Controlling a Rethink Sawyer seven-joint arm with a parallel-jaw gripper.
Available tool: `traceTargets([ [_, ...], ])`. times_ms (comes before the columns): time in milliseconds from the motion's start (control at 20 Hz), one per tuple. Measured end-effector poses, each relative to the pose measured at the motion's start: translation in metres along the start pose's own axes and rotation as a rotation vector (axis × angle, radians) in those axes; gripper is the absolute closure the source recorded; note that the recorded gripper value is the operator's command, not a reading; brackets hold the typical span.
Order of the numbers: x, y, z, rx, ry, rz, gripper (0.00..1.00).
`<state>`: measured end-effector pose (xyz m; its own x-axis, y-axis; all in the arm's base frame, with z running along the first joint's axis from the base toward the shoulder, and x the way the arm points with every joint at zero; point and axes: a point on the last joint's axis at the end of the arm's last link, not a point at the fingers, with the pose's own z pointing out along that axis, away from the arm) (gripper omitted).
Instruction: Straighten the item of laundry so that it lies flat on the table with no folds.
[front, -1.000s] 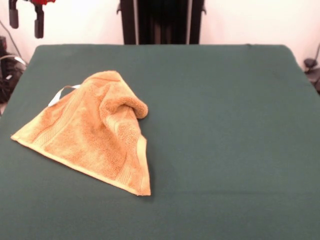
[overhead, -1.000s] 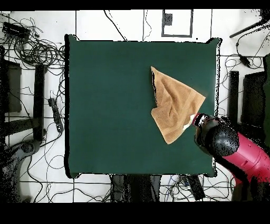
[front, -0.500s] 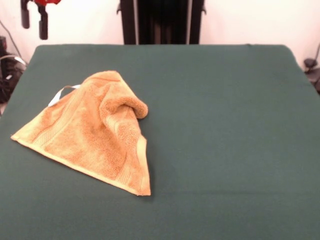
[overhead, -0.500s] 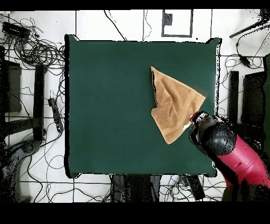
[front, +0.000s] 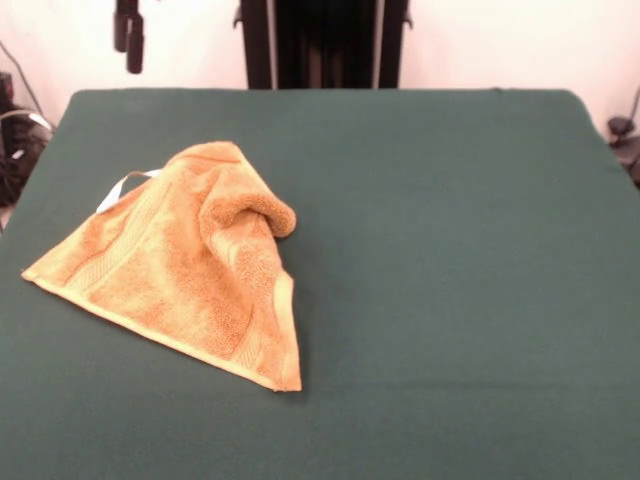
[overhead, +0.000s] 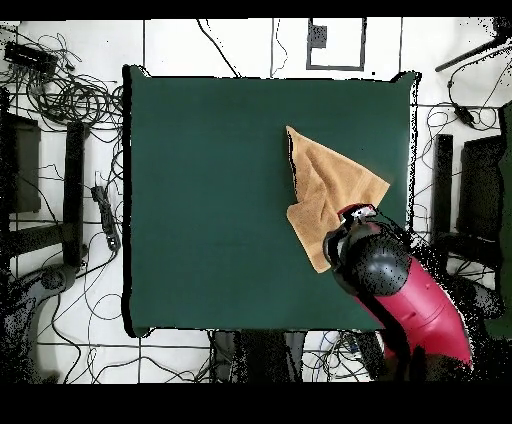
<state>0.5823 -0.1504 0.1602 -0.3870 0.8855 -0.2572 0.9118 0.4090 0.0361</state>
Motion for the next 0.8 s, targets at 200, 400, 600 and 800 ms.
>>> traceTargets([
  [200,0.004,-0.010,0.001,-0.006,0.005,0.115,0.00],
  [400,0.001,-0.031,0.013,-0.005,0.008,0.180,0.00],
  [600,0.004,-0.045,0.025,0.015,0.014,0.199,0.00],
  [800,0.010,-0.054,0.033,0.028,0.046,0.227,0.00],
])
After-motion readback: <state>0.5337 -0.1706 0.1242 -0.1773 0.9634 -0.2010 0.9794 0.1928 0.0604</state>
